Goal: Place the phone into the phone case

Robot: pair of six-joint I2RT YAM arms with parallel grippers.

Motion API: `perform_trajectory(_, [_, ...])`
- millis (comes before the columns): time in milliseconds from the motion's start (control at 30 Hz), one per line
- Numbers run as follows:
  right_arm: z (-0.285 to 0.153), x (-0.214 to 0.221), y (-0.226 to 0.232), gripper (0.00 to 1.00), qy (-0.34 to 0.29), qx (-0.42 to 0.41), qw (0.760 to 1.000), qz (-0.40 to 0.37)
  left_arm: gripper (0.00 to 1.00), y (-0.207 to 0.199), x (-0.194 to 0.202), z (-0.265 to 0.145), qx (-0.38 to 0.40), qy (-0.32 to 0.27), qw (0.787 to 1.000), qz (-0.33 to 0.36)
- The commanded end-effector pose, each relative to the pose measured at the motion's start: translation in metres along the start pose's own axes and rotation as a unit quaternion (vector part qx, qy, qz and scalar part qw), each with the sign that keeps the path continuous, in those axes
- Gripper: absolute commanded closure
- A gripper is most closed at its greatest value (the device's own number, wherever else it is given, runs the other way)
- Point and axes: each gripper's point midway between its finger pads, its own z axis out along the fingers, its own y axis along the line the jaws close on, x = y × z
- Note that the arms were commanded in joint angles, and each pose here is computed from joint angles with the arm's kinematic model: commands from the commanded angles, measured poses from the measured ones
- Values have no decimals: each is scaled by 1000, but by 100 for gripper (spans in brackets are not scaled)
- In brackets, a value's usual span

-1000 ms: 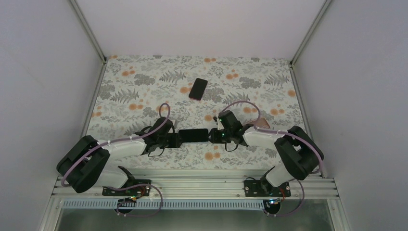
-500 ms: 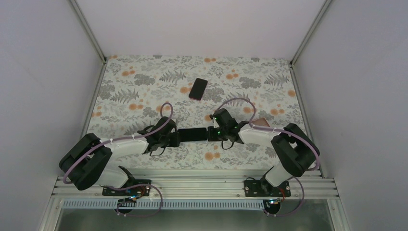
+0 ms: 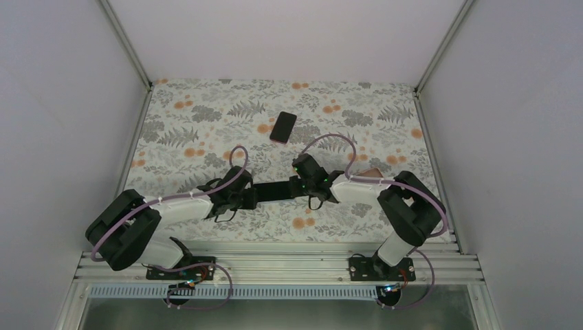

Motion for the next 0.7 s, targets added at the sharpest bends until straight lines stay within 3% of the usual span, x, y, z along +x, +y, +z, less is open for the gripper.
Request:
perform_trajectory(0, [18, 103, -36, 87, 170, 50, 984, -37, 69, 2, 24, 12, -4, 46, 999, 26])
perform_trajectory(333, [-33, 13, 16, 76, 66, -47, 994, -73, 67, 11, 25, 10, -26, 46, 998, 27])
perform_trajectory(667, [-25, 32, 3, 74, 105, -26, 992, -61, 67, 8, 25, 10, -19, 46, 998, 27])
